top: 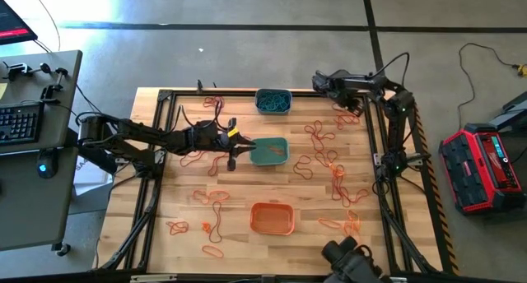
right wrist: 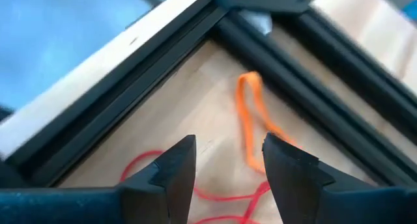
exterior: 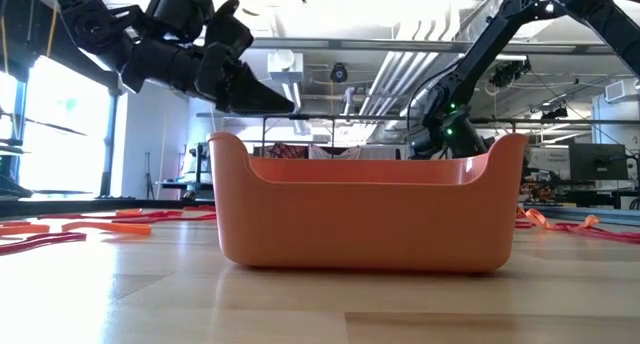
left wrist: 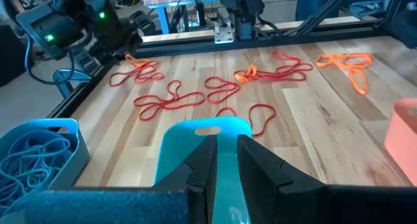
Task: Sort rubber bands into baskets
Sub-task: Put the orange rubber band into the green bin
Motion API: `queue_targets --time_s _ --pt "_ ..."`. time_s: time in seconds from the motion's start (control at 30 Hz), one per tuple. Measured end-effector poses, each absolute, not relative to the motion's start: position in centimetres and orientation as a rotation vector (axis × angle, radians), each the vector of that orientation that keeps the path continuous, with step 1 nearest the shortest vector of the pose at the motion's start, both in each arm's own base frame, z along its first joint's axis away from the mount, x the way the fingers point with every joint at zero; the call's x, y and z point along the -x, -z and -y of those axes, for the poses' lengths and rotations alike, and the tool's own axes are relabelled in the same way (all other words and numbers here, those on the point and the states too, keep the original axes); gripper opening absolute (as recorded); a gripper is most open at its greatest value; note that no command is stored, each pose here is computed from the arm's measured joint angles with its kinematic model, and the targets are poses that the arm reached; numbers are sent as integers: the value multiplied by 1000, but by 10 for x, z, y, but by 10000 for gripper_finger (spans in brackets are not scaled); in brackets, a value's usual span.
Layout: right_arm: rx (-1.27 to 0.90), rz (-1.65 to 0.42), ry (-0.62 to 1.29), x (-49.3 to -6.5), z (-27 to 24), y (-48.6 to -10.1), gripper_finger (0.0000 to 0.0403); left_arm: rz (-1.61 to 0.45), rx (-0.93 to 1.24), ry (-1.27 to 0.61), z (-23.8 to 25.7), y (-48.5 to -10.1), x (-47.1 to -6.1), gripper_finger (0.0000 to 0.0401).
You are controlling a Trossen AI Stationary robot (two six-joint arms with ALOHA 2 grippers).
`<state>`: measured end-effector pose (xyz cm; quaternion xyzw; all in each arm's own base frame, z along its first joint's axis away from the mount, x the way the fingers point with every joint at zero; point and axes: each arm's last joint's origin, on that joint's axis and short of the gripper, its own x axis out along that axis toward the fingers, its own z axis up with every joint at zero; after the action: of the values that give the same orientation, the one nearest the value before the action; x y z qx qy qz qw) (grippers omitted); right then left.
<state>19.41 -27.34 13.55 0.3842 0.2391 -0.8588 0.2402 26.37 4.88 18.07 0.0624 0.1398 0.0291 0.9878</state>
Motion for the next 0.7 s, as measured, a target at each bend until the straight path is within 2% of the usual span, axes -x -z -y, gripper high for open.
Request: queue_targets --time_s 0.27,0.47,0.7 --pt "-1038 -456 2430 -206 263 -137 167 -297 -123 -57 -49 -179 -263 50" --pt "-1082 -400 2484 -188 250 -126 167 -301 -122 -56 -48 -179 -263 50" --pt "-1098 -316 2411 -173 239 -114 164 -299 -141 -53 -48 -179 -263 50"
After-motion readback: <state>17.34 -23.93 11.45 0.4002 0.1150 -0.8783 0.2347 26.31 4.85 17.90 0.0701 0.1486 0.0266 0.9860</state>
